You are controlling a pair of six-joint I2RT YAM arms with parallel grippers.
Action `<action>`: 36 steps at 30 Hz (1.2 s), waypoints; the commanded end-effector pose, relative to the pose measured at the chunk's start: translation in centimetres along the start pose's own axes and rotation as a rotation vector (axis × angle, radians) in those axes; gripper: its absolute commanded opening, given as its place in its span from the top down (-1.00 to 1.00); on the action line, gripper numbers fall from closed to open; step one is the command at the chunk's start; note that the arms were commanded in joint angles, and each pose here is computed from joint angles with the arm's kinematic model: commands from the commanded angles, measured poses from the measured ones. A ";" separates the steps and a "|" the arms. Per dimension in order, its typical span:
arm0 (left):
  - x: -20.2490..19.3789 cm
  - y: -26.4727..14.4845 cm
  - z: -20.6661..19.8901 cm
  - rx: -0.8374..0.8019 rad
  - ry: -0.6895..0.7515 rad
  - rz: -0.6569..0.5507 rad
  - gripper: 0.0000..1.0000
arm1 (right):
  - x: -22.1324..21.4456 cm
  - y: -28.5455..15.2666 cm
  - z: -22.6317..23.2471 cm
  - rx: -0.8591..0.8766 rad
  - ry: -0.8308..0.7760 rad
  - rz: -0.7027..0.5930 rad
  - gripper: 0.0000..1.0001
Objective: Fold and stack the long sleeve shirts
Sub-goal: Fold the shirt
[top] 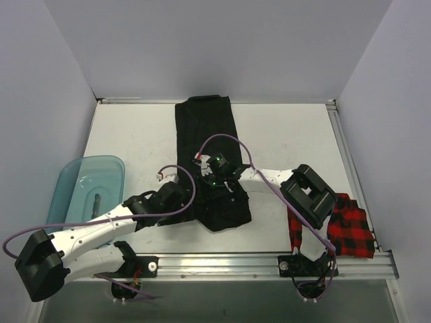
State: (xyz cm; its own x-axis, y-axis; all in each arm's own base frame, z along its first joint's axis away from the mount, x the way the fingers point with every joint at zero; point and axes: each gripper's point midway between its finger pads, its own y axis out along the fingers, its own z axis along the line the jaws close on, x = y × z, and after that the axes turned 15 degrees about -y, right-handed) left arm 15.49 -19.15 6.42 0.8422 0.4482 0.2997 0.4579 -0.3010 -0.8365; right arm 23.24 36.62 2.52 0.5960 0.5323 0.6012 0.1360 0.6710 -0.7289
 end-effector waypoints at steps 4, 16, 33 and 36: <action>1.5 -0.5 -3.8 -0.069 0.003 -0.066 -0.95 | 1.9 -1.5 0.3 0.046 0.055 -0.076 0.23; 1.5 0.5 -6.2 -0.043 0.046 -0.081 -0.95 | 2.4 -2.2 -0.5 0.087 0.146 -0.134 0.21; 0.9 2.6 -4.5 0.142 0.070 -0.118 -0.95 | 2.3 -2.0 -0.6 0.109 0.183 -0.152 -0.01; 0.4 2.1 -2.0 0.173 0.011 -0.125 -0.93 | 1.8 -2.1 -1.0 0.084 0.173 -0.136 -0.01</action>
State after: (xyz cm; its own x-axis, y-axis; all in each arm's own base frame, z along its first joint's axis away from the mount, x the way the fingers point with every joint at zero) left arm 18.23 -23.42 5.66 0.8230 0.4027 0.4006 0.4906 -0.1485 -0.8587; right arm 24.68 35.90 3.55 0.7286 0.3462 0.5909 0.1422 0.7675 -0.6250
